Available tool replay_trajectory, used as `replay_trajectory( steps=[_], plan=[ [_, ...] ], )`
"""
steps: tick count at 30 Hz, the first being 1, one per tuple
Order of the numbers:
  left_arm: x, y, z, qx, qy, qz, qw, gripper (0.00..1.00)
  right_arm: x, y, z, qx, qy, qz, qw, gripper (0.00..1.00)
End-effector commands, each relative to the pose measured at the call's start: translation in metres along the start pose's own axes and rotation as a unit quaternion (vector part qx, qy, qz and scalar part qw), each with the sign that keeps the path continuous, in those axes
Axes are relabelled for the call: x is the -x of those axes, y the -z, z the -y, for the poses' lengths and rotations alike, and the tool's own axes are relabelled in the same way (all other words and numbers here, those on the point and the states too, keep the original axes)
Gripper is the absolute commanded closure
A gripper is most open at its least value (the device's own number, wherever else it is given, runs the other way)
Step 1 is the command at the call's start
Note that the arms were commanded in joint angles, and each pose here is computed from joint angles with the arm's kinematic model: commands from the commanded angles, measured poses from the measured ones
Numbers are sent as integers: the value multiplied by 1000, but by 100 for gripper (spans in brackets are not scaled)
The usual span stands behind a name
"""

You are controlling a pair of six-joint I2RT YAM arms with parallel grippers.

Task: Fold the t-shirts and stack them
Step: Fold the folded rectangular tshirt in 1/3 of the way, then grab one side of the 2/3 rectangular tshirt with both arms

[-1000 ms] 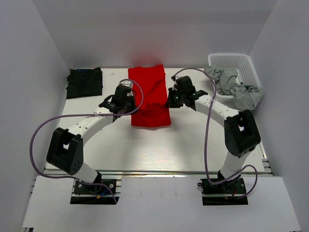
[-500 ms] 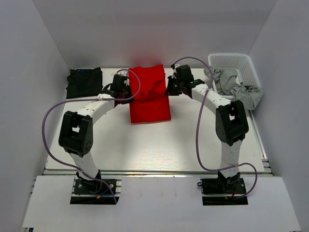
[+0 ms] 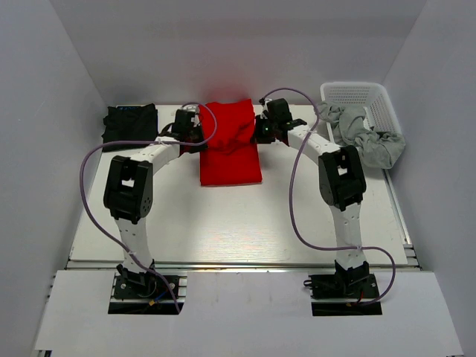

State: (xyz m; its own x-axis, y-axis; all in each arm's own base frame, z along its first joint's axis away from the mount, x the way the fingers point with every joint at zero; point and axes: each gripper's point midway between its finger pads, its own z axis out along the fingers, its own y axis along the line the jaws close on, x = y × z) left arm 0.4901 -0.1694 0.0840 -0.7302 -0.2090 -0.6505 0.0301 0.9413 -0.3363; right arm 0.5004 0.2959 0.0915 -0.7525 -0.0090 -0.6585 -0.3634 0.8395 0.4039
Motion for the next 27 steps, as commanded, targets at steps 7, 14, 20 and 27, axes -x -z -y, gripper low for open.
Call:
replay_trajectory(
  steps=[7, 14, 20, 27],
  plan=[
    [77, -17, -25, 14, 33, 73, 997, 29, 60, -26, 4, 44, -2, 76, 996, 41],
    [106, -13, -19, -76, 48, 64, 994, 0, 90, 8, 1, 83, 10, 98, 992, 10],
    [54, 22, -9, -102, 18, 44, 994, 0, 38, 58, -14, 104, 28, 88, 990, 10],
    [-44, 63, -3, -148, 10, -12, 989, 0, -52, 85, -6, 104, -4, 32, 994, 10]
  ],
)
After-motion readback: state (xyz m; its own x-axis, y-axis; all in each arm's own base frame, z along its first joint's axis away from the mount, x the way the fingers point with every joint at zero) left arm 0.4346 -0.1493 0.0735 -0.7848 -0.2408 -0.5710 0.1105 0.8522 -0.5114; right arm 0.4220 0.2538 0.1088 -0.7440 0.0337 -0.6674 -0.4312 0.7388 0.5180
